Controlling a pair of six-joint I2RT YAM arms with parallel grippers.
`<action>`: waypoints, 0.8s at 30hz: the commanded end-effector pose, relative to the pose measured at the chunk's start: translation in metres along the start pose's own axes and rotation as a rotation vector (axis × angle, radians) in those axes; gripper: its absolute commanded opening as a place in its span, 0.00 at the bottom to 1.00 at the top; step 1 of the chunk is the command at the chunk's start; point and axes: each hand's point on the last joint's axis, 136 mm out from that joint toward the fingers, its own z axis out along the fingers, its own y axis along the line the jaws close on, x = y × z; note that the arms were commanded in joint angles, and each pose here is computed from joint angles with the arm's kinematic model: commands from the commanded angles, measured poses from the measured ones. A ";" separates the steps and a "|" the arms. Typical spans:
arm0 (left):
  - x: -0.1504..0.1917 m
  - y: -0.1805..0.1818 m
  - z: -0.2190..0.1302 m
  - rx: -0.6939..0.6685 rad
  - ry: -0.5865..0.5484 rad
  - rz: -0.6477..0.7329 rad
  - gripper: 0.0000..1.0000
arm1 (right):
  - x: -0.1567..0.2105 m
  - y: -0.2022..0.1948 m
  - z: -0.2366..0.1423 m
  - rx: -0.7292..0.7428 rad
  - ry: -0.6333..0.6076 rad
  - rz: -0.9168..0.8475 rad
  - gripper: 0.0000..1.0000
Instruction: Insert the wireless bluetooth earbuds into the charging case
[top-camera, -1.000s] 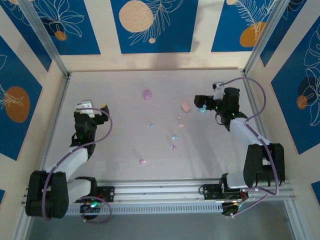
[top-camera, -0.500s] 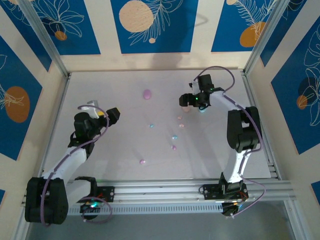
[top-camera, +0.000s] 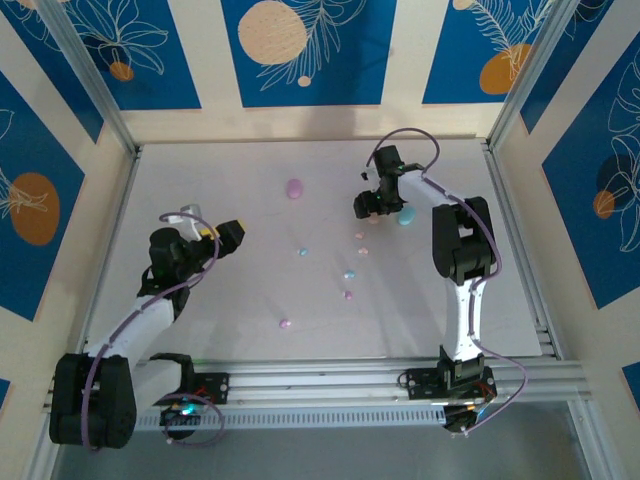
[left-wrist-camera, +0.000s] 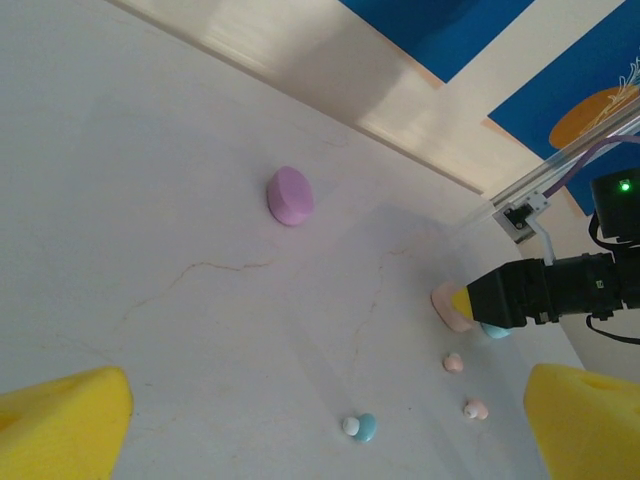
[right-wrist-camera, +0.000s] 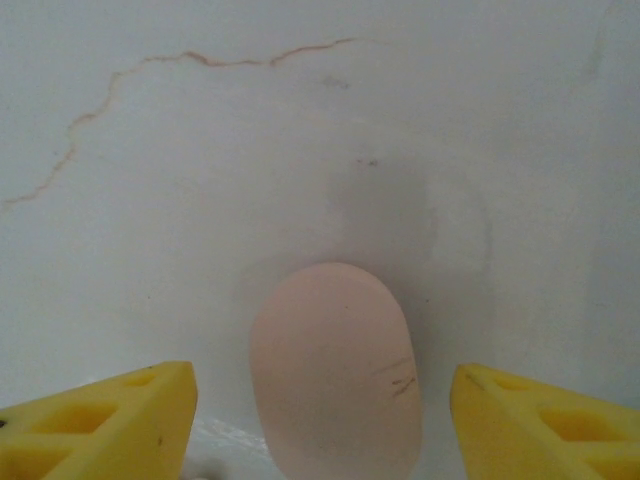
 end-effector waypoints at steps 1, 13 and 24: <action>-0.007 -0.013 0.003 0.048 0.007 0.000 1.00 | 0.005 0.000 0.005 -0.001 0.045 -0.039 0.64; -0.015 -0.015 0.004 0.058 -0.027 -0.050 1.00 | 0.012 -0.002 0.020 0.017 0.075 -0.108 0.58; -0.016 -0.019 0.007 0.049 0.028 -0.100 1.00 | 0.012 -0.002 0.027 0.010 0.076 -0.155 0.42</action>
